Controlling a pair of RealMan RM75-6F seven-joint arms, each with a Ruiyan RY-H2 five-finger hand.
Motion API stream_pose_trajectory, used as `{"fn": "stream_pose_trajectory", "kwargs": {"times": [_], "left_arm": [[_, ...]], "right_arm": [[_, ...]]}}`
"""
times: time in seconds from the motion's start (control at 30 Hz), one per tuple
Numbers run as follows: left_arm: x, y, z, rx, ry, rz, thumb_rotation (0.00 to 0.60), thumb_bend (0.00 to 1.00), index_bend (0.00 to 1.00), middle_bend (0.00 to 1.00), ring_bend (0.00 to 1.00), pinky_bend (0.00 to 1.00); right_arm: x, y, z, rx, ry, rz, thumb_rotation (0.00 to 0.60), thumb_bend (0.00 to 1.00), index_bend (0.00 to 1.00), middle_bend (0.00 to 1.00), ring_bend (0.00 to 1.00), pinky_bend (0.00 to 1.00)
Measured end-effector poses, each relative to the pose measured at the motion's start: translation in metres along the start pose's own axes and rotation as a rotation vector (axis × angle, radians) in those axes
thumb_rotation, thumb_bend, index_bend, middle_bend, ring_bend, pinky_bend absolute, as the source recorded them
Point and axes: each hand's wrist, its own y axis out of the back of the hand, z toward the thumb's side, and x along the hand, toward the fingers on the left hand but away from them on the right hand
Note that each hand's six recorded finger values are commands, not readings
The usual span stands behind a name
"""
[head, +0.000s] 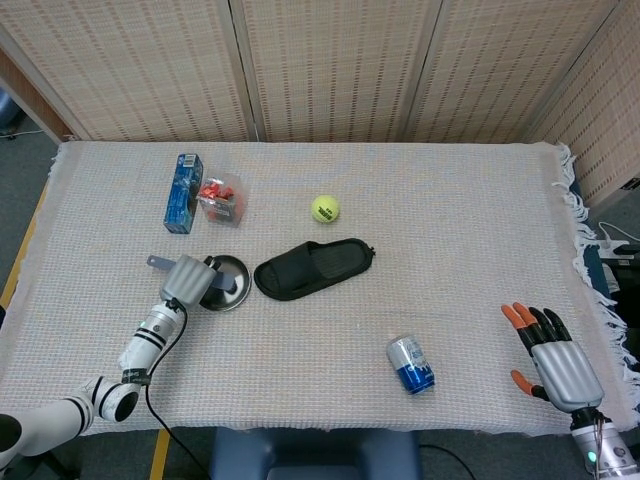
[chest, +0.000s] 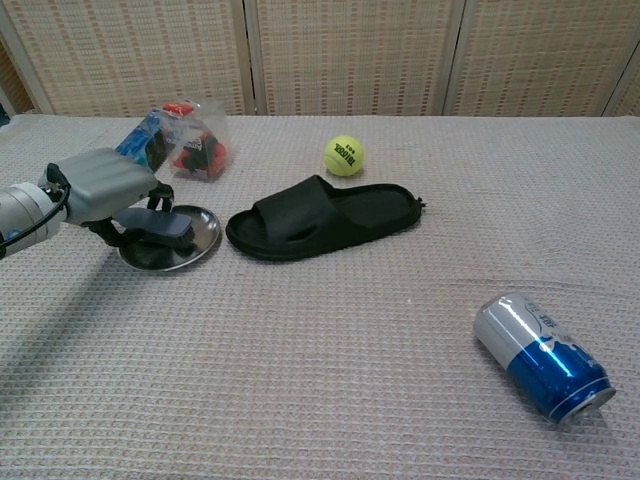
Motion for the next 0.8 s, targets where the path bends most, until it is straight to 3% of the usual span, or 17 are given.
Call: {"fn": "stream_pose_trajectory", "kwargs": {"times": [0.13,0.37,0.43,0.53,0.8], "left_arm": [[-0.003,0.007,0.003,-0.057,-0.01,-0.009,0.6,0.42,0.46,0.52,0.67,0.93],[-0.004,0.026,0.014,-0.124,-0.008,-0.003,0.6,0.42,0.47,0.53,0.67,0.93],[-0.003,0.032,0.018,-0.132,-0.005,0.0,0.6,0.42,0.47,0.53,0.67,0.93],[0.0,0.04,0.021,-0.126,0.007,0.01,0.6,0.42,0.47,0.53,0.67,0.93],[0.007,0.067,0.043,-0.072,0.038,0.053,0.6,0.42,0.48,0.54,0.67,0.94]], "right_arm": [[-0.022,0.003,0.01,0.02,0.054,-0.022,0.6,0.22,0.0,0.0,0.0,0.0],[-0.091,0.012,0.044,0.07,0.199,-0.034,0.6,0.43,0.02,0.0,0.0,0.0],[-0.11,0.012,0.055,0.092,0.233,-0.039,0.6,0.44,0.04,0.0,0.0,0.0],[-0.139,0.006,0.073,0.122,0.267,-0.04,0.6,0.46,0.07,0.0,0.0,0.0],[-0.198,-0.029,0.123,0.184,0.293,0.009,0.6,0.61,0.1,0.0,0.0,0.0]]}}
